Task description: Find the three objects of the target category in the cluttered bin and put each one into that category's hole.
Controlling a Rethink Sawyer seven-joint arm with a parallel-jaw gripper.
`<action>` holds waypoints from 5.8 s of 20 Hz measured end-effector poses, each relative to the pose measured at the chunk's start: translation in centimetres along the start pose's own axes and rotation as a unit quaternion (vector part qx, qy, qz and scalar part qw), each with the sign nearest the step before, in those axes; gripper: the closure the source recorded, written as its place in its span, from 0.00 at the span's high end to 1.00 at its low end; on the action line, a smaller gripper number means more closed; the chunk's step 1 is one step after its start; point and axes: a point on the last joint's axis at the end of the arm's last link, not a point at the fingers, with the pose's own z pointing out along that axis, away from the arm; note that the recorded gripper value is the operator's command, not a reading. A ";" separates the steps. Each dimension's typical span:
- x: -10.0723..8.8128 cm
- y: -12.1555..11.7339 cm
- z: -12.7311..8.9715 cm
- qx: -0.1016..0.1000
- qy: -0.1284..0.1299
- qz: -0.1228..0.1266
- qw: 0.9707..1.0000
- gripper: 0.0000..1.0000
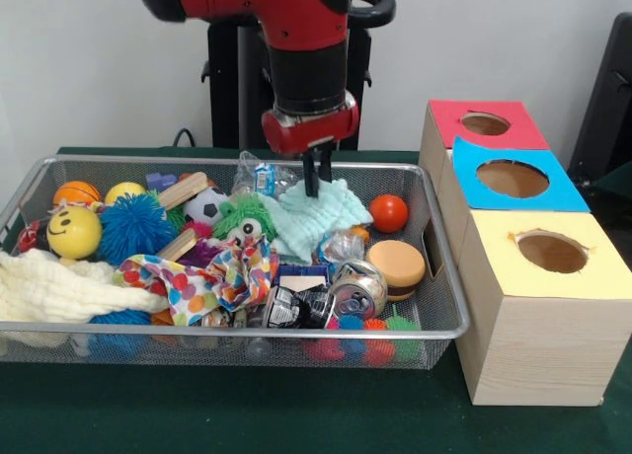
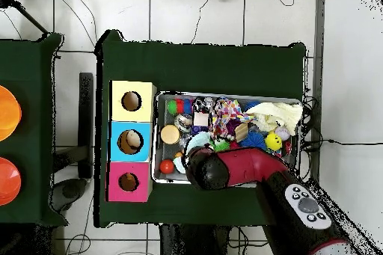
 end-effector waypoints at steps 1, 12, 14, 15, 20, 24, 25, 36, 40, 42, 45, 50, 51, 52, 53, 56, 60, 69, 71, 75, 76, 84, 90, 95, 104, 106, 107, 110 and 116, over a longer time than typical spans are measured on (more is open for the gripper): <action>-0.1 -0.2 -0.8 0.003 0.002 0.004 1.000 0.00; -0.9 -1.9 -9.6 0.027 0.025 0.046 0.998 0.00; -1.1 -2.0 -10.5 0.032 0.023 0.048 0.998 0.00; -1.2 -2.0 -10.8 0.033 0.021 0.048 0.998 0.00; -1.4 -1.7 -11.5 0.038 0.018 0.045 0.998 0.00; -1.3 -1.6 -11.4 0.037 0.018 0.044 0.998 0.00; -1.3 -1.6 -11.4 0.037 0.019 0.044 0.998 0.00; -0.4 -0.8 -11.9 0.032 0.022 0.042 0.998 0.00; 0.2 -1.4 -14.2 0.032 0.020 0.065 0.997 0.00; 0.4 -1.6 -15.4 0.032 0.022 0.076 0.996 0.00; 0.6 -1.8 -17.8 0.033 0.029 0.093 0.995 0.00; 0.3 -1.7 -20.1 0.037 0.034 0.101 0.994 0.00; 0.1 -1.5 -20.8 0.042 0.034 0.099 0.994 0.00; 0.0 -1.5 -21.0 0.045 0.033 0.098 0.994 0.00; -0.1 -1.5 -21.1 0.046 0.032 0.097 0.994 0.00; -0.4 -1.1 -21.3 0.049 0.030 0.091 0.994 0.00; -0.7 -0.5 -20.9 0.049 0.033 0.081 0.995 0.00; -0.3 0.2 -17.3 0.034 0.039 0.051 0.997 0.00; -0.1 0.1 -16.6 0.028 0.043 0.051 0.997 0.00; 0.5 -0.3 -15.5 0.013 0.049 0.057 0.997 0.00; 0.7 -0.5 -15.3 0.009 0.049 0.060 0.997 0.00; 1.7 -2.2 -14.5 -0.008 0.047 0.078 0.996 0.00; 2.4 -3.0 -14.0 -0.012 0.048 0.078 0.996 0.00; 2.9 -3.2 -13.6 -0.011 0.050 0.072 0.996 0.00; 3.5 -4.6 -14.0 -0.007 0.041 0.069 0.997 0.00; 3.7 -5.1 -14.1 -0.007 0.038 0.072 0.997 0.00; 3.7 -5.2 -14.1 -0.007 0.037 0.073 0.997 0.00; 4.1 -6.2 -14.3 -0.010 0.032 0.081 0.996 0.00; 4.5 -8.3 -14.2 -0.023 0.028 0.095 0.995 0.00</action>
